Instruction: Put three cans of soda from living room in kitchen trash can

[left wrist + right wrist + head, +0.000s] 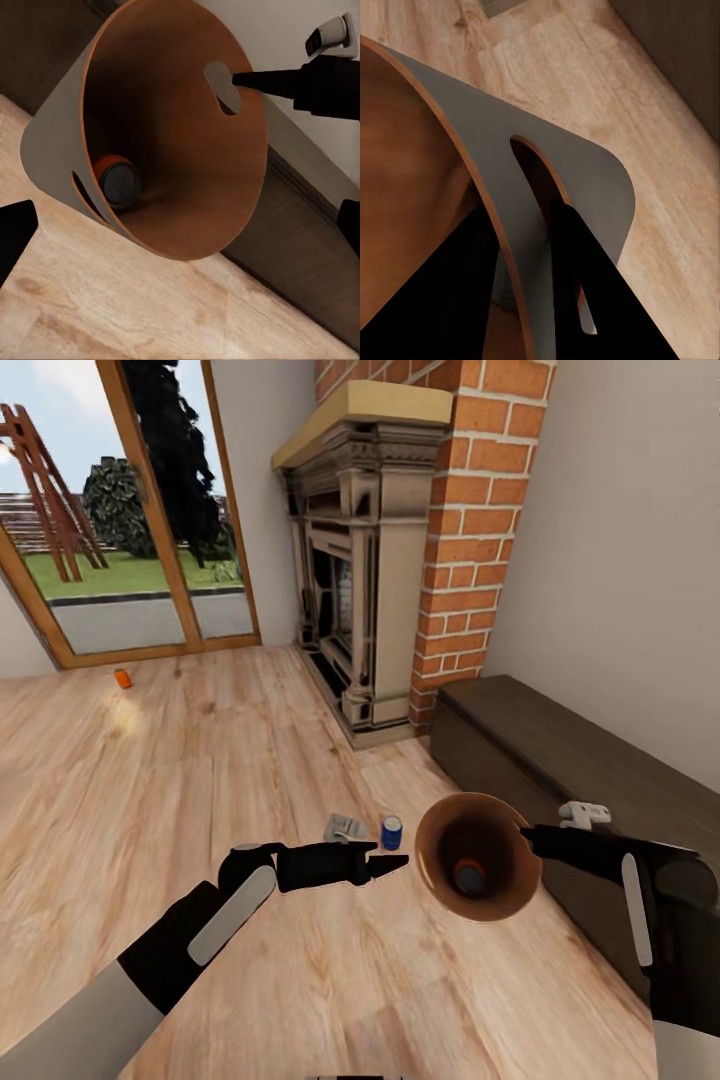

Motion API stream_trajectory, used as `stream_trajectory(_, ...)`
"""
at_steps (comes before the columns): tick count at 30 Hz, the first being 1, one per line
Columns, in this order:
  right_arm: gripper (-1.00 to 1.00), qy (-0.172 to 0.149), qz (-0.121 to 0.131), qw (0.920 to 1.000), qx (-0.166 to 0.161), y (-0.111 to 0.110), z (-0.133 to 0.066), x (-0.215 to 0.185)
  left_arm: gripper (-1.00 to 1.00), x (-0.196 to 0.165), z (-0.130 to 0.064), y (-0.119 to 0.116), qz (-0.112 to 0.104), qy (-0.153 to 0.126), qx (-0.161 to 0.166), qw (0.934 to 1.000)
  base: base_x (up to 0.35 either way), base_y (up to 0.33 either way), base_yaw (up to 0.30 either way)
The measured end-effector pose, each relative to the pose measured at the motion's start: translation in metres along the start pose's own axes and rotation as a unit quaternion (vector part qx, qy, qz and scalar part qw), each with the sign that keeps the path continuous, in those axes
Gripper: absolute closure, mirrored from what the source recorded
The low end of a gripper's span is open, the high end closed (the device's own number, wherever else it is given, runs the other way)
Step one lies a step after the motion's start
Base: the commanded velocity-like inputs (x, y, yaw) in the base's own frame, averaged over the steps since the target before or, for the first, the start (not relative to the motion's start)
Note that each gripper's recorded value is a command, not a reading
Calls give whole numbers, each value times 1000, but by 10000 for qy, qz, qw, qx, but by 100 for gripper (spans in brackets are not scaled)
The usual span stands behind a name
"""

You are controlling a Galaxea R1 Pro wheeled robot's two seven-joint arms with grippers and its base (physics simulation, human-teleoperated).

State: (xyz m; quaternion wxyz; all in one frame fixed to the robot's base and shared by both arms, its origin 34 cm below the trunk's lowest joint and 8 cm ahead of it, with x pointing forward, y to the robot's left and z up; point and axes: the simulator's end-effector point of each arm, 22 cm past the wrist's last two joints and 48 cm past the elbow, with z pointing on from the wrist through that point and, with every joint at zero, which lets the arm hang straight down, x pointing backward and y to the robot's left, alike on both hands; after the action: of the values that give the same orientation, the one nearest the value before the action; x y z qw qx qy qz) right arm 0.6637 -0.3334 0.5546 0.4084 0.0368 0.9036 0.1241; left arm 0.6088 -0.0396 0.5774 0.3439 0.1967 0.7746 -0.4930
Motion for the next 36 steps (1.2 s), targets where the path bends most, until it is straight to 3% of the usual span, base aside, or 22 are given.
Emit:
stream_trajectory(20,100,-88,-8,10000,-25,3,-7,-7,-100,-6,-3,-6,80,-29,4,10000,322,139,-134)
stream_trajectory(36,100,-165,-27,9999,-33,5,-13,-13,-100,-10,-6,-12,150,-52,6,9999,25,4,-77)
